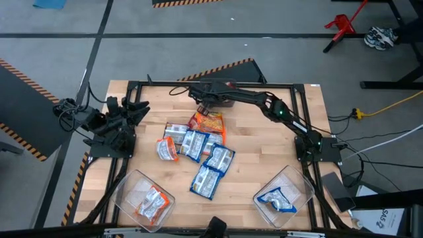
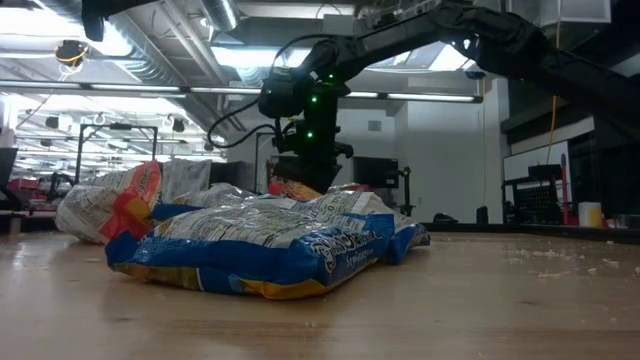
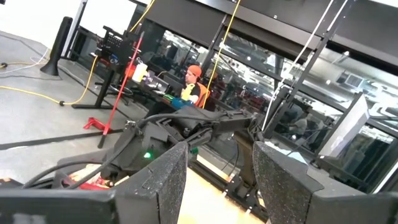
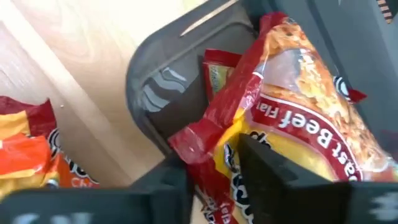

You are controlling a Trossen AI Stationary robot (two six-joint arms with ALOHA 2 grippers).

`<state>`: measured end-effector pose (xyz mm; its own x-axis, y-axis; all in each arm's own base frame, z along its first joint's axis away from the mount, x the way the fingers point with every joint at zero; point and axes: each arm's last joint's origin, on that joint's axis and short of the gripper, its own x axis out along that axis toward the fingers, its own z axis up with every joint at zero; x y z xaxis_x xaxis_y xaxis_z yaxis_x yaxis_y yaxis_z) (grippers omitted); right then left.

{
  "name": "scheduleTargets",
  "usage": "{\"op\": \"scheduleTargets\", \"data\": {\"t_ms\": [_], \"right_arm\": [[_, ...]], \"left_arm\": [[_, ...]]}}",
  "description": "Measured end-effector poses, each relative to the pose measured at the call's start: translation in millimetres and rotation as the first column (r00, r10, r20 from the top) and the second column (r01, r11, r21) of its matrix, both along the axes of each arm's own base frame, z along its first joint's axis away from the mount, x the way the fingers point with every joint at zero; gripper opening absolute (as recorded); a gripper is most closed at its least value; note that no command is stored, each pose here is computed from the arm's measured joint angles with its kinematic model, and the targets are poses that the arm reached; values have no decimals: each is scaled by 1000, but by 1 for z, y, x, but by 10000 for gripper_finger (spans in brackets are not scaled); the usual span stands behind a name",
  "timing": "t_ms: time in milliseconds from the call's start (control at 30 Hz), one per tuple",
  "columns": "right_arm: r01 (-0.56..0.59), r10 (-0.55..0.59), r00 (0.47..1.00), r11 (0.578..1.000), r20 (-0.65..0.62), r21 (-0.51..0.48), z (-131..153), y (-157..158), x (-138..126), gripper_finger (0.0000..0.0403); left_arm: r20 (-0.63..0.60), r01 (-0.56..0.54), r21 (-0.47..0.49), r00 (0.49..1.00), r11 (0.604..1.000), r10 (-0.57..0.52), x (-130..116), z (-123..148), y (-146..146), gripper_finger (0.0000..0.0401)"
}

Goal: Sort Maruchan noodles
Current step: Put the red noodle pack into the black bin

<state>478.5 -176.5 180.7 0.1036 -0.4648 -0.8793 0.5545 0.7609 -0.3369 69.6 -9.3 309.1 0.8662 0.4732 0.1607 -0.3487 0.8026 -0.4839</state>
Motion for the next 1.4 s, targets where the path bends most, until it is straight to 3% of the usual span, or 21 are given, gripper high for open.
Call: {"op": "scheduleTargets", "data": {"t_ms": [167,267,367,500,800,1000,1133,1400], "right_arm": [[13,-14,1000,999,-14,-39,26,2,-10,182],[47,-51,998,995,-40,-87,44,3,-20,198],[77,-84,994,993,-75,-93,44,0,-26,199],[79,-79,997,997,-26,21,41,-1,-25,192],[167,-155,984,975,-90,144,5,-17,-41,182],[186,-176,982,961,-66,206,6,-26,-45,182],[170,-170,985,960,-20,221,23,-28,-46,182],[87,-104,990,982,97,167,87,-24,-53,182]], "left_arm": [[-4,1,2,1000,1000,-1,0,0,0,176],[-17,1,9,1000,1000,-1,0,-2,0,176],[-30,1,16,1000,1000,0,1,-3,0,176],[-45,1,24,999,1000,0,1,-4,-1,176],[-55,2,29,998,1000,0,1,-5,-1,176],[-56,2,29,998,1000,0,1,-5,-1,176],[-56,2,29,998,1000,0,1,-5,-1,176],[-55,2,27,998,1000,0,1,-5,-1,176]]}}
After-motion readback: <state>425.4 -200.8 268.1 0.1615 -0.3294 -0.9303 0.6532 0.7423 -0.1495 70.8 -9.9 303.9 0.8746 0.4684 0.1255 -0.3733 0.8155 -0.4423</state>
